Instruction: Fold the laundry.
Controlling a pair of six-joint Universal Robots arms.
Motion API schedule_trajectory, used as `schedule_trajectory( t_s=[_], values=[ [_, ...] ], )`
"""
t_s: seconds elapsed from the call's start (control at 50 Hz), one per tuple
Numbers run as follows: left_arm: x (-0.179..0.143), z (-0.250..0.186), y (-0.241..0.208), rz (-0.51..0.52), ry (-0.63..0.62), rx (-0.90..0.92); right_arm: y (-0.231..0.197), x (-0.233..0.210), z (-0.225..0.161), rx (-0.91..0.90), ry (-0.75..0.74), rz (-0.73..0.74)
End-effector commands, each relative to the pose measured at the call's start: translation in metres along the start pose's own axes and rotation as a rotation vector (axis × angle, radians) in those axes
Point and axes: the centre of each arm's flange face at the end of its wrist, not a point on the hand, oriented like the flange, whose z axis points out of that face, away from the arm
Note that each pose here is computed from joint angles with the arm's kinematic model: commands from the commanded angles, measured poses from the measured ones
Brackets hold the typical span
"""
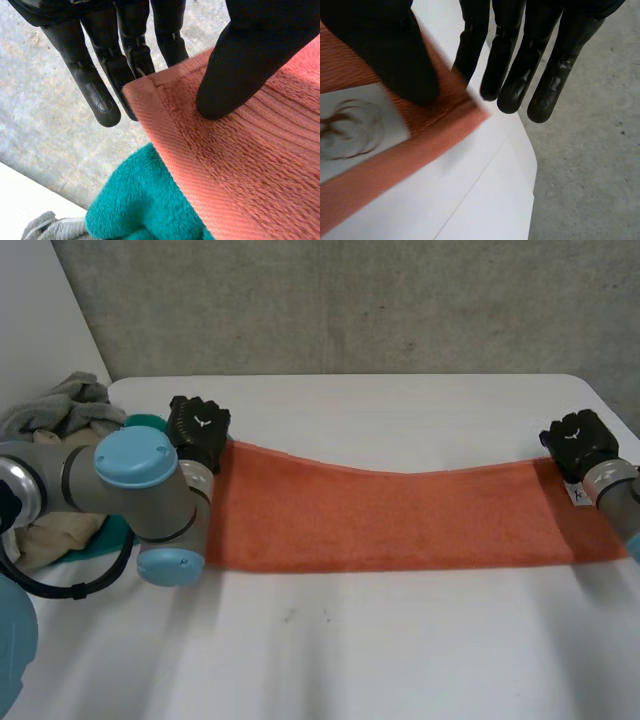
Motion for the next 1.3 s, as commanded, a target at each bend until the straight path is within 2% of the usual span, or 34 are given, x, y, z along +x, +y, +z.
schedule_trajectory(
  t_s=[0.02, 0.12, 0.26, 0.36, 0.44, 0.56, 0.76, 0.84, 0.92, 1.02, 1.16, 1.3],
  values=[
    [0.004, -0.005, 0.000, 0.028, 0.018, -0.004, -0.010, 0.004, -0.003, 0.006, 0.023, 0.048],
    [0.016, -0.024, -0.012, 0.017, 0.055, 0.004, -0.034, 0.026, -0.025, 0.025, 0.036, 0.106],
    [0.001, -0.052, -0.018, 0.021, 0.071, -0.023, -0.052, 0.051, -0.075, -0.020, -0.043, 0.270],
    [-0.001, -0.075, -0.013, 0.016, 0.104, -0.055, -0.018, 0.057, -0.104, -0.146, -0.134, 0.365],
    [-0.001, -0.087, -0.010, -0.004, 0.120, -0.073, -0.002, 0.055, -0.109, -0.186, -0.139, 0.388],
    [-0.002, -0.094, -0.011, -0.050, 0.126, -0.079, 0.019, 0.033, -0.104, -0.220, -0.181, 0.368],
    [-0.003, -0.094, -0.008, -0.054, 0.122, -0.090, 0.041, 0.016, -0.093, -0.234, -0.201, 0.335],
    [-0.004, -0.094, -0.009, -0.055, 0.118, -0.089, 0.044, 0.026, -0.089, -0.230, -0.166, 0.315],
    [-0.007, -0.095, -0.013, -0.057, 0.111, -0.082, 0.063, 0.053, -0.092, -0.257, -0.055, 0.294],
    [-0.012, -0.100, -0.018, -0.060, 0.109, -0.070, 0.069, 0.101, -0.094, -0.240, 0.101, 0.178],
    [-0.016, -0.104, -0.016, -0.059, 0.106, -0.080, 0.081, 0.121, -0.098, -0.276, 0.128, 0.030],
    [-0.013, -0.109, -0.012, -0.054, 0.119, -0.094, 0.076, 0.102, -0.106, -0.261, 0.041, 0.120]
  ],
)
